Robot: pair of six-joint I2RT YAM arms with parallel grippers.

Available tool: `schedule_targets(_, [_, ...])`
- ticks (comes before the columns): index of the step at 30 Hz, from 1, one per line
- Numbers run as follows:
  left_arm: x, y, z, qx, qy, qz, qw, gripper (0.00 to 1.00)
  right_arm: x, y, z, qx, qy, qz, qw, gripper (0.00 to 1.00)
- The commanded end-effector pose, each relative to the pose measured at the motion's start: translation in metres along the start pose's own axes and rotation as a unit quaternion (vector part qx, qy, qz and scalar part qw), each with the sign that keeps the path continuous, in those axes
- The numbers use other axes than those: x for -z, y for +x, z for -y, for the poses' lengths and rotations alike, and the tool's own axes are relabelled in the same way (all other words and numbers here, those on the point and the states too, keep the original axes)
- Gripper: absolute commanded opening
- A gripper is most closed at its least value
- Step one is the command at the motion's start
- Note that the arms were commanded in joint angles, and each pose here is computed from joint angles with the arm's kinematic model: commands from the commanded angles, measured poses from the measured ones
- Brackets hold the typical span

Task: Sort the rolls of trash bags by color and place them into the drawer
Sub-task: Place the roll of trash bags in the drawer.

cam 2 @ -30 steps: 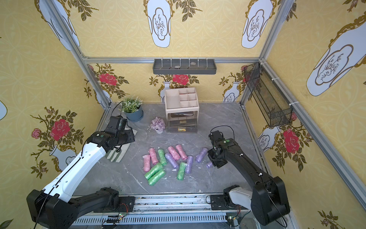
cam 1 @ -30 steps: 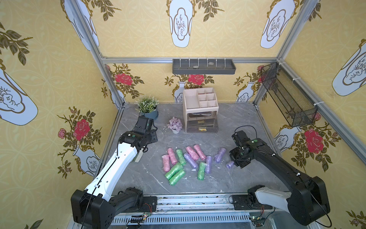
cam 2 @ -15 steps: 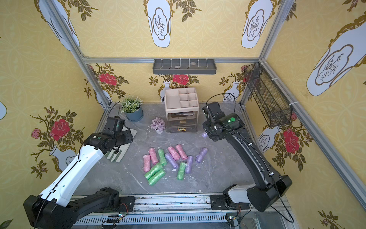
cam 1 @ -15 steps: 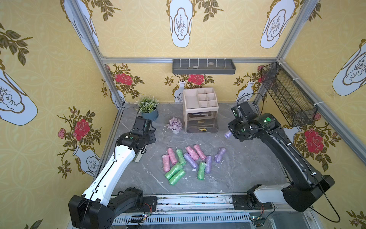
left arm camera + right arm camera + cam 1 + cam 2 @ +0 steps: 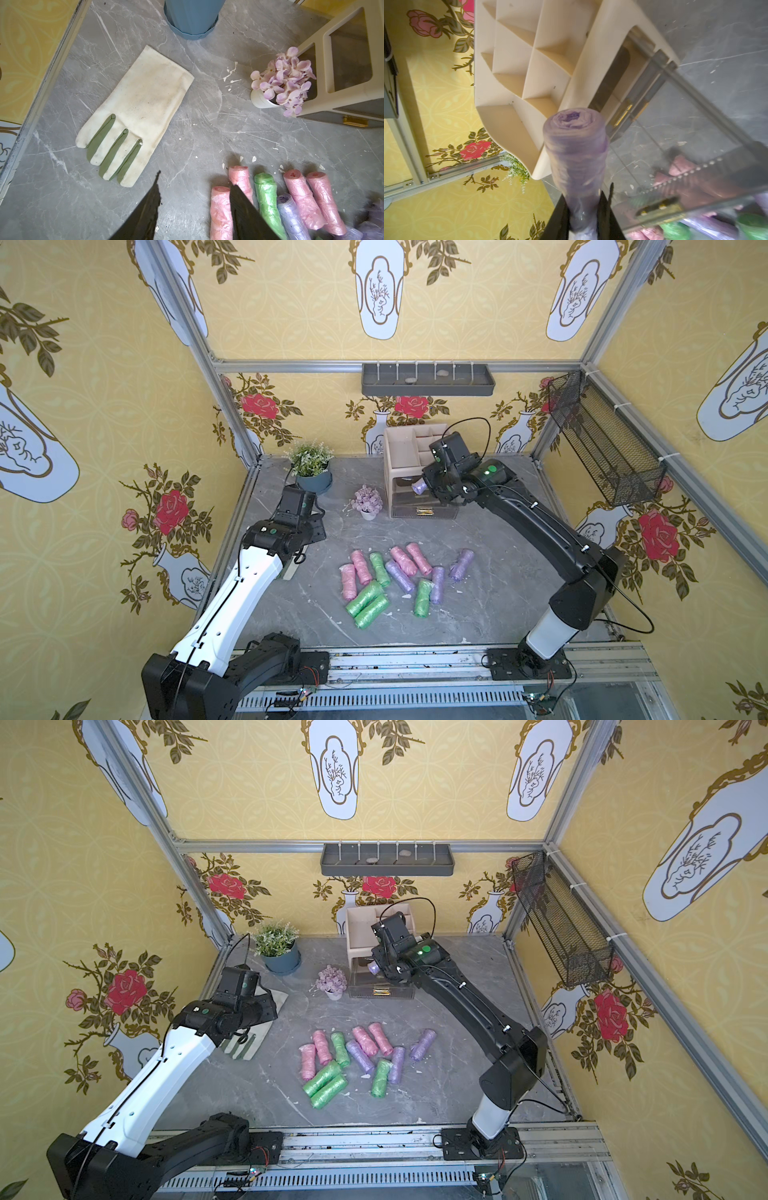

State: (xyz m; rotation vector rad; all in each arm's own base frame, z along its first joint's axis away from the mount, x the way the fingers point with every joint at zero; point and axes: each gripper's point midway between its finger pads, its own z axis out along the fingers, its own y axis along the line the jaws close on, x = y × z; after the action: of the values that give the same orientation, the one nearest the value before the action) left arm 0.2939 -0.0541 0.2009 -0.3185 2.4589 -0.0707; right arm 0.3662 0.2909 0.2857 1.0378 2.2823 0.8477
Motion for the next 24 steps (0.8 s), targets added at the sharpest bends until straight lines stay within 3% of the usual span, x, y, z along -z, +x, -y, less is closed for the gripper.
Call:
schedule_targets(1, [-0.002, 0.002, -0.002, -0.004, -0.006, -0.002, 1.000, 0.56, -0.011, 0.000, -0.019, -0.046, -0.039, 0.004, 0.998, 0.23])
schedule_targets(24, [-0.010, 0.004, -0.004, -0.005, -0.013, -0.009, 1.000, 0.56, -0.045, -0.025, 0.024, -0.140, -0.014, 0.043, 0.989, 0.25])
